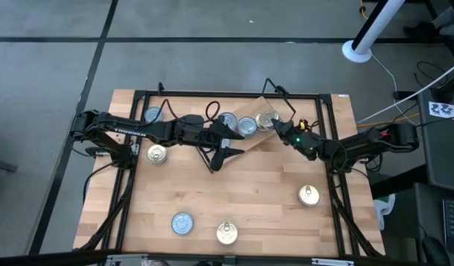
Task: Stack canned seafood by type on shelf
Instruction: Stack the blue and pink tuna can on the shelf on top of the other blue and pink tuna can
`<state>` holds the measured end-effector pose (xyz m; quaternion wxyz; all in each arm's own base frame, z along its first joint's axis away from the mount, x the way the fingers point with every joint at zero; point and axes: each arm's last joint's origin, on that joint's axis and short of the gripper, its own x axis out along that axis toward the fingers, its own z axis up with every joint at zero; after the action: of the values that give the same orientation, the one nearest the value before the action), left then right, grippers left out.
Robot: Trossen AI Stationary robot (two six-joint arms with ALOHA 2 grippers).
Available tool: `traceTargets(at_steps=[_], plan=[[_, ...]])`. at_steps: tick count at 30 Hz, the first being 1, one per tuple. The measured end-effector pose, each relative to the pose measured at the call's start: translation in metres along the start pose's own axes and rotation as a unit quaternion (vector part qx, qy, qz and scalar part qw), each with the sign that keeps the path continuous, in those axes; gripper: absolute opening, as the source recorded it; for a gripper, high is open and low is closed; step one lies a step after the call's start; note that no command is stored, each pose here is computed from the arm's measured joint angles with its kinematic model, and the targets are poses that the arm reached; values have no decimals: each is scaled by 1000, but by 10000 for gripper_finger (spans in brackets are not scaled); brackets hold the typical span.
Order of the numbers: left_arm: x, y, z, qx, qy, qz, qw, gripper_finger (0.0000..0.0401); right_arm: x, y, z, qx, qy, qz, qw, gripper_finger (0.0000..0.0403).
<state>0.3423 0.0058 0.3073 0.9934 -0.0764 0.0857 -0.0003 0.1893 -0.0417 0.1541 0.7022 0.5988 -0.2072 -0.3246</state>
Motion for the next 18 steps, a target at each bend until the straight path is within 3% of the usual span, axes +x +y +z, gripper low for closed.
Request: traceTargets(at_steps=[18], plan=[[0, 0, 0, 0, 0, 0, 1000, 237, 25, -2, 0, -14, -6, -22, 1000, 193]])
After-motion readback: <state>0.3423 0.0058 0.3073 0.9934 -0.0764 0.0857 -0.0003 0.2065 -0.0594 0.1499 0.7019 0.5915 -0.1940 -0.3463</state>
